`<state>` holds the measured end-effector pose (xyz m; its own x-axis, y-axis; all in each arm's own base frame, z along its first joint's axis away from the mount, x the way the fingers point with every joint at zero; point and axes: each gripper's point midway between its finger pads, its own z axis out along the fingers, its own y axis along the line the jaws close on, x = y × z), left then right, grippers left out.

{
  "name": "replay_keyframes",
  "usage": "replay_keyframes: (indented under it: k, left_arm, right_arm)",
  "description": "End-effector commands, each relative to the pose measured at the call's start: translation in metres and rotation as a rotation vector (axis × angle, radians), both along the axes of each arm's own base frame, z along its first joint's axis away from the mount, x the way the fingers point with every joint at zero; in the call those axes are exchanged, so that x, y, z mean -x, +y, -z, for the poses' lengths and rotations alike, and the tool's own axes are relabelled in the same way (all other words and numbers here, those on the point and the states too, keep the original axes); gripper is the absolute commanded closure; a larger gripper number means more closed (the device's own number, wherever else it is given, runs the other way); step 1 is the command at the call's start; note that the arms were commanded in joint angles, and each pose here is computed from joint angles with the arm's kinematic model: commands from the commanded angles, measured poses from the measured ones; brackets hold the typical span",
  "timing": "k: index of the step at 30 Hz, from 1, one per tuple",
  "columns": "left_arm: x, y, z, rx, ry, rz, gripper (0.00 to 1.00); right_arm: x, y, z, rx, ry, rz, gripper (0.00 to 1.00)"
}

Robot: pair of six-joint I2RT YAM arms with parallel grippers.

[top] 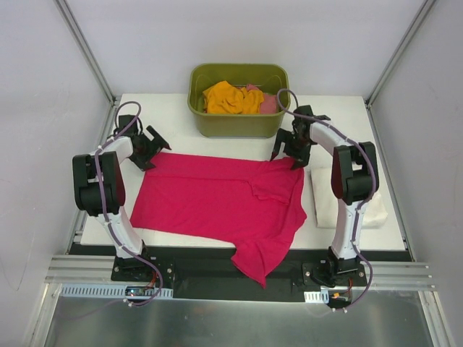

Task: Fold and stack the t-shirts
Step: Fold the flattened tshirt in 1/3 of the way, then grap the side of the flattened tshirt closest away from the robot with both arms

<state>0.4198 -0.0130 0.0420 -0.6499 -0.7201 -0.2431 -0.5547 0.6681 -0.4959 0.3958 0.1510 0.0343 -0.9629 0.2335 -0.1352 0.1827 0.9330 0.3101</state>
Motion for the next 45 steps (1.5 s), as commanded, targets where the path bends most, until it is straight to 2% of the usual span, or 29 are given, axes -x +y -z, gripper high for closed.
replay_keyframes:
  k: [1, 8, 13, 18, 19, 20, 21, 23, 24, 26, 27, 29, 31, 32, 34, 39, 42, 45]
  left_arm:
    - [-0.014, 0.012, 0.003, -0.015, 0.009, -0.044, 0.01]
    - [-0.038, 0.014, -0.008, -0.007, -0.034, -0.044, 0.01]
    - [-0.038, 0.013, -0.036, -0.002, -0.095, -0.038, 0.01]
    - [-0.003, 0.008, -0.055, -0.015, -0.122, -0.038, 0.01]
    - [0.004, 0.007, -0.056, -0.017, -0.122, -0.039, 0.01]
    - [0.011, 0.007, -0.056, -0.019, -0.122, -0.047, 0.01]
    - [0.026, 0.005, -0.058, -0.022, -0.124, -0.052, 0.01]
    - [0.041, 0.003, -0.07, -0.021, -0.155, -0.069, 0.01]
    - [0.056, 0.001, -0.059, -0.014, -0.124, -0.074, 0.01]
    - [0.071, -0.002, -0.065, -0.01, -0.15, -0.078, 0.01]
    - [0.085, -0.006, -0.054, 0.005, -0.12, -0.076, 0.01]
    - [0.1, -0.011, -0.056, 0.026, -0.134, -0.083, 0.01]
    - [0.121, -0.017, -0.041, 0.038, -0.104, -0.082, 0.01]
    - [0.127, -0.016, -0.046, 0.026, -0.133, -0.081, 0.01]
    - [0.145, -0.01, -0.033, -0.013, -0.105, -0.109, 0.01]
    - [0.18, 0.01, -0.028, -0.115, -0.081, -0.235, 0.01]
    - [0.194, 0.032, -0.033, -0.216, -0.07, -0.335, 0.01]
    - [0.21, 0.042, -0.032, -0.256, -0.031, -0.403, 0.01]
  right_arm:
    - [-0.037, -0.006, -0.003, -0.033, -0.057, -0.026, 0.03]
    - [-0.077, -0.004, -0.022, -0.035, -0.188, -0.118, 0.03]
    - [-0.068, -0.008, -0.054, -0.019, -0.255, -0.162, 0.03]
    - [-0.008, -0.017, -0.089, 0.0, -0.311, -0.164, 0.03]
    - [0.002, -0.019, -0.091, 0.002, -0.315, -0.163, 0.03]
    - [0.027, -0.023, -0.074, 0.015, -0.263, -0.162, 0.03]
    - [0.039, -0.023, -0.094, 0.024, -0.318, -0.162, 0.03]
    - [0.067, -0.025, -0.091, 0.035, -0.306, -0.133, 0.03]
    - [0.094, -0.026, -0.083, 0.059, -0.288, -0.138, 0.03]
    - [0.122, -0.025, -0.075, 0.068, -0.244, -0.084, 0.03]
    - [0.148, -0.027, -0.061, 0.097, -0.211, -0.081, 0.03]
    - [0.171, -0.028, -0.048, 0.113, -0.161, -0.005, 0.01]
    - [0.199, -0.023, -0.035, 0.12, -0.137, -0.038, 0.04]
    - [0.207, -0.02, -0.034, 0.119, -0.137, -0.06, 0.05]
    - [0.223, -0.004, -0.038, 0.153, -0.198, -0.201, 0.05]
    - [0.272, 0.042, -0.048, 0.238, -0.308, -0.642, 0.06]
    - [0.299, 0.062, -0.046, 0.277, -0.306, -0.82, 0.08]
    - [0.319, 0.073, -0.038, 0.306, -0.275, -0.909, 0.09]
